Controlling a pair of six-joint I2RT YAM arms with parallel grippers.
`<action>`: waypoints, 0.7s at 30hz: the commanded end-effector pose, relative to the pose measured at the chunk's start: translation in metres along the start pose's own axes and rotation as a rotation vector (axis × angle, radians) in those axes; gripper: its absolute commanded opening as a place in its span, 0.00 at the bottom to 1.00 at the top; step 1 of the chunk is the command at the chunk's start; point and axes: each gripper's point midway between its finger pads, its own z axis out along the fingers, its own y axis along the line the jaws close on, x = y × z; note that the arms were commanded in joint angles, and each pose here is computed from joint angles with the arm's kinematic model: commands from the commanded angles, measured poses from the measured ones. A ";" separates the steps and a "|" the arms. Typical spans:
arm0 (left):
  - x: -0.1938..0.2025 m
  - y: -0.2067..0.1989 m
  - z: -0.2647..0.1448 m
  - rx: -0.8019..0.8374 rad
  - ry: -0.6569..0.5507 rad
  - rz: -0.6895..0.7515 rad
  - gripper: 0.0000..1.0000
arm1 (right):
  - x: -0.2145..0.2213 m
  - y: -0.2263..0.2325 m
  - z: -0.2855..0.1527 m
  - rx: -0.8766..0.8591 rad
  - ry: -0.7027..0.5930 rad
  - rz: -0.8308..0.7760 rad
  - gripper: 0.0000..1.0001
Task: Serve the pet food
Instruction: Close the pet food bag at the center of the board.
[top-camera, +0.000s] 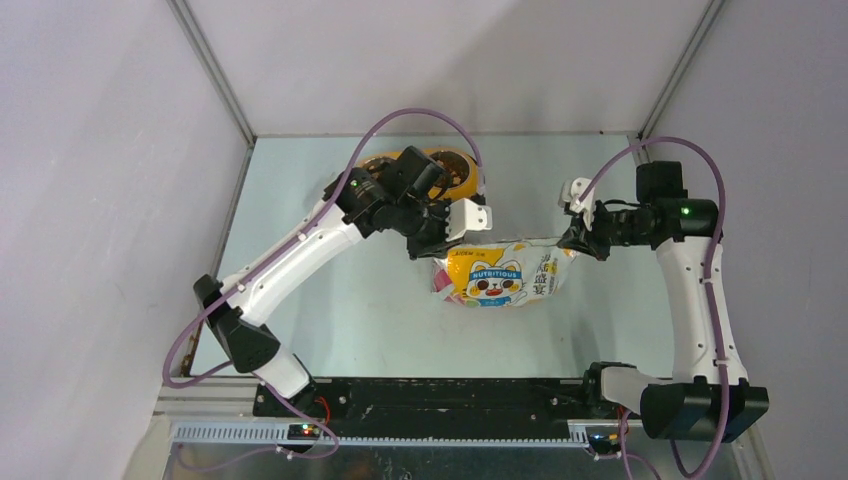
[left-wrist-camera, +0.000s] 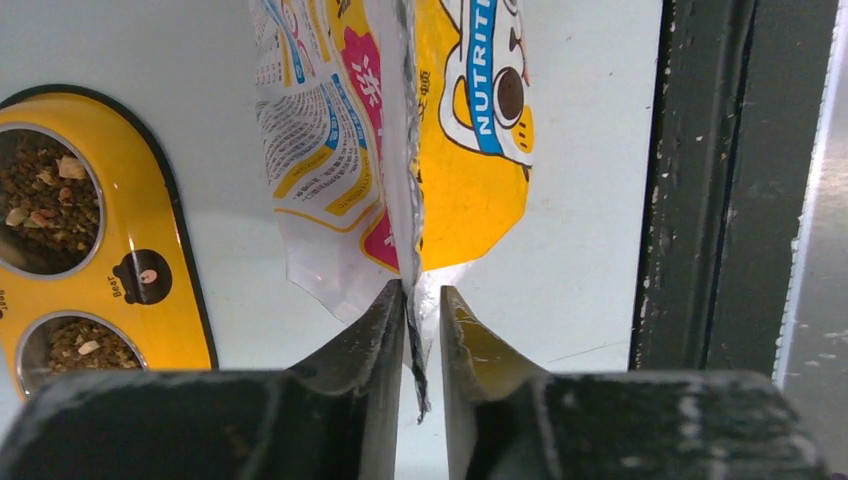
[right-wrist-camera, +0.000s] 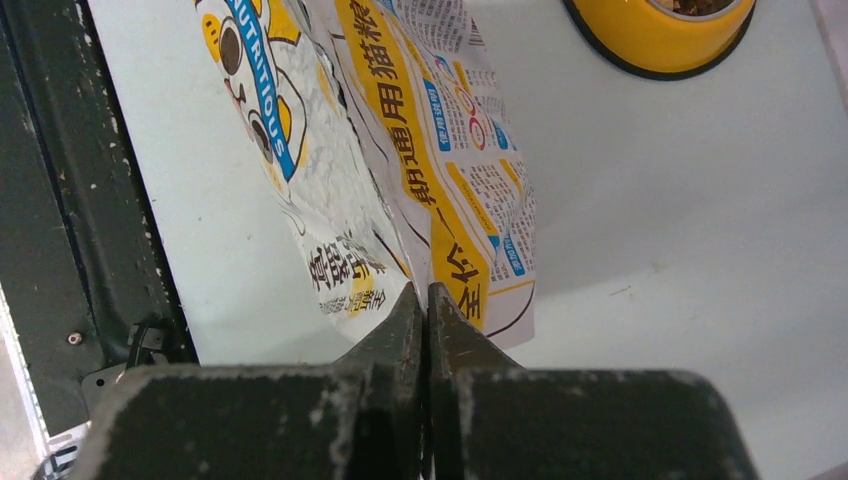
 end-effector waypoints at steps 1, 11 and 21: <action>-0.028 -0.006 -0.035 -0.018 -0.114 0.055 0.32 | -0.043 -0.011 -0.008 0.018 -0.148 -0.067 0.00; -0.042 -0.012 -0.021 0.001 -0.130 0.095 0.64 | -0.029 -0.016 -0.001 0.032 -0.122 -0.047 0.00; -0.046 0.006 0.007 -0.070 -0.048 0.089 0.04 | -0.026 -0.011 0.000 0.028 -0.124 -0.052 0.00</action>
